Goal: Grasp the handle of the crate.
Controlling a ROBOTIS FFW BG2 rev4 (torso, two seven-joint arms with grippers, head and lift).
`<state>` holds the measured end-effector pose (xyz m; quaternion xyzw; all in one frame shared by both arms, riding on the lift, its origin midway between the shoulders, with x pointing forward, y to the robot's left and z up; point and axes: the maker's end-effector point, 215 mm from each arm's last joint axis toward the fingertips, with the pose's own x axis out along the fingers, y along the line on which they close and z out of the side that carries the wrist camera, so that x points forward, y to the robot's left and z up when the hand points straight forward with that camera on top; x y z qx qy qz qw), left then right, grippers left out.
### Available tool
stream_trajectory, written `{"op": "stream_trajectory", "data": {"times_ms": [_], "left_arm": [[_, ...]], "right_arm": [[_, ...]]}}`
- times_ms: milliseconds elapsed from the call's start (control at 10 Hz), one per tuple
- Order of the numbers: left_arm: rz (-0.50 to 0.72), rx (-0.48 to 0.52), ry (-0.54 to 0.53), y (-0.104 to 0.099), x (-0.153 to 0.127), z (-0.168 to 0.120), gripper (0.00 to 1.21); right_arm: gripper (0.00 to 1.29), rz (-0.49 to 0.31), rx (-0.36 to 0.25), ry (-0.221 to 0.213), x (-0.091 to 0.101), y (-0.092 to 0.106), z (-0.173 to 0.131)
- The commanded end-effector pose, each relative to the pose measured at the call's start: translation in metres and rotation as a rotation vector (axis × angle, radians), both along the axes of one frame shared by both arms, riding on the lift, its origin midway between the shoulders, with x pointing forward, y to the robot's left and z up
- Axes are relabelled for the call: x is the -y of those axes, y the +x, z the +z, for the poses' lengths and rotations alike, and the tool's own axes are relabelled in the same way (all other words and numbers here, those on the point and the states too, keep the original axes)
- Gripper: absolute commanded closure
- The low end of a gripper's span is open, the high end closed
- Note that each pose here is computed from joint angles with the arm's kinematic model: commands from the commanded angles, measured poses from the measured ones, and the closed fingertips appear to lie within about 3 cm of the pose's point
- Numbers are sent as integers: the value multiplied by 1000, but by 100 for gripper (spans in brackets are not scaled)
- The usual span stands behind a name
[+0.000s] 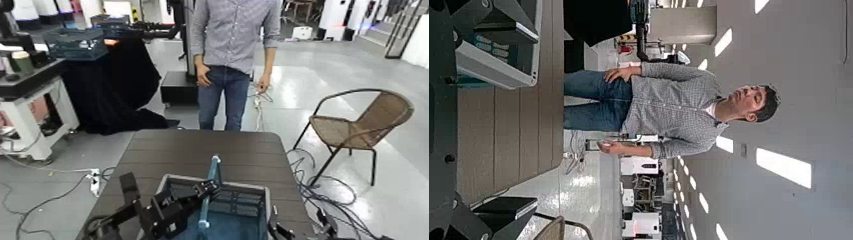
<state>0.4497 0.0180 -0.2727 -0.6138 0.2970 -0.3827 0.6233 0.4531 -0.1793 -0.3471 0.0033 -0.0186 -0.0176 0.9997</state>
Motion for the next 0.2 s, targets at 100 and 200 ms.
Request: {"op": "stream_trajectory", "data": {"times_ms": [100,200], "left_arm": [[2,-5,-1,0,0,-2,119],[2,-6,0,0,0,-3,119]], "right_arm": [[15,-1,-9,-11,2,1,-1],[15,-1,-9,-11,2,1,-1]]}}
